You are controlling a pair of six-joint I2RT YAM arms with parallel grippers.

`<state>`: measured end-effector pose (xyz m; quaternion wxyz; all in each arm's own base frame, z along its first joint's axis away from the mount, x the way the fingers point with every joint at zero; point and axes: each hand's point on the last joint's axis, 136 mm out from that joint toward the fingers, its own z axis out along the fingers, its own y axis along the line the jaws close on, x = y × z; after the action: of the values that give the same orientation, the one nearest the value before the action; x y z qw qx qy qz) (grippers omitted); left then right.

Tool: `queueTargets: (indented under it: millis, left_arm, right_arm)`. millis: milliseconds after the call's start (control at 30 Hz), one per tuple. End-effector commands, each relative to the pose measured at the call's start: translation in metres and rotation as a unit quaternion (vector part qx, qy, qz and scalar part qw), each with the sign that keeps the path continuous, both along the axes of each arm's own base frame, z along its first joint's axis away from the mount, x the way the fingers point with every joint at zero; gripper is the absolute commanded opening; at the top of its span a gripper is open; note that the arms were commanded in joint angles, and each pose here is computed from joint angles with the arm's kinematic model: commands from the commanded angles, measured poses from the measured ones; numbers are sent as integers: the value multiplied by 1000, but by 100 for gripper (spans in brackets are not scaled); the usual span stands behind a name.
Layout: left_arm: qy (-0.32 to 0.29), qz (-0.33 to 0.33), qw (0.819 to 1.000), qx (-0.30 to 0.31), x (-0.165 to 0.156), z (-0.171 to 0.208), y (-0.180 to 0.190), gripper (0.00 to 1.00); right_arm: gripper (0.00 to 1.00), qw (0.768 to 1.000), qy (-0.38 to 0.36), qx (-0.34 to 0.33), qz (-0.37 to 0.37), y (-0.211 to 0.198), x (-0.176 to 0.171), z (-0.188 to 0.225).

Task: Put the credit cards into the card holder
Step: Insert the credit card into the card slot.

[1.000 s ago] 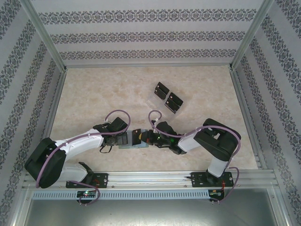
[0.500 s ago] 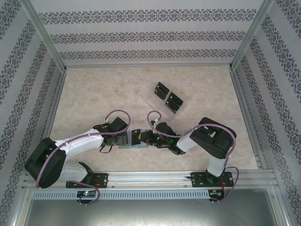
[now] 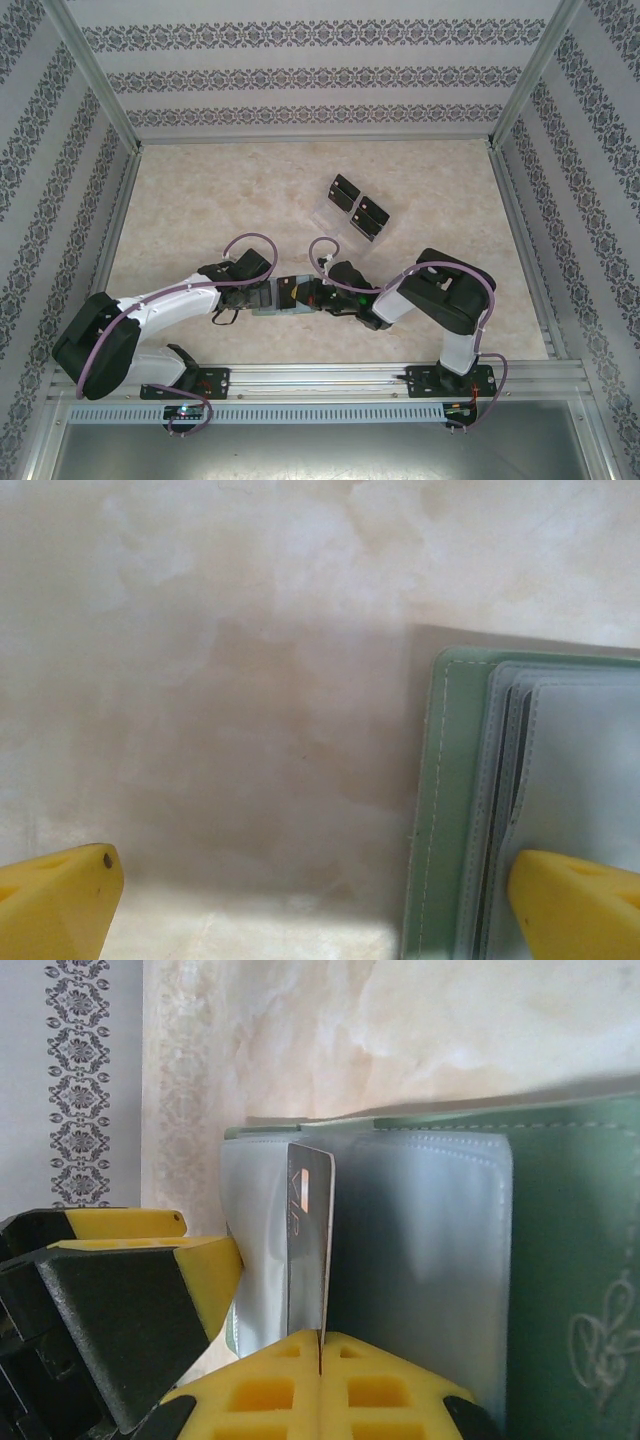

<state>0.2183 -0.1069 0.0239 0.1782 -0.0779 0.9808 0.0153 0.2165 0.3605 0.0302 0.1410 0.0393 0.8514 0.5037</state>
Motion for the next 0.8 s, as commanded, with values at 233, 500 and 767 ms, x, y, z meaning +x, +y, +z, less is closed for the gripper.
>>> queueTargets:
  millis: [233, 500, 767]
  left_arm:
    - [26, -3, 999, 35, -17, -12, 15, 100]
    - [25, -3, 999, 35, -17, -11, 16, 100]
    - [25, -2, 999, 35, -16, -11, 15, 100]
  right_arm:
    - [0, 999, 47, -23, 6, -3, -17, -19]
    - [0, 998, 51, -33, -14, -12, -18, -19]
    - [0, 998, 49, -42, -28, -19, -18, -17]
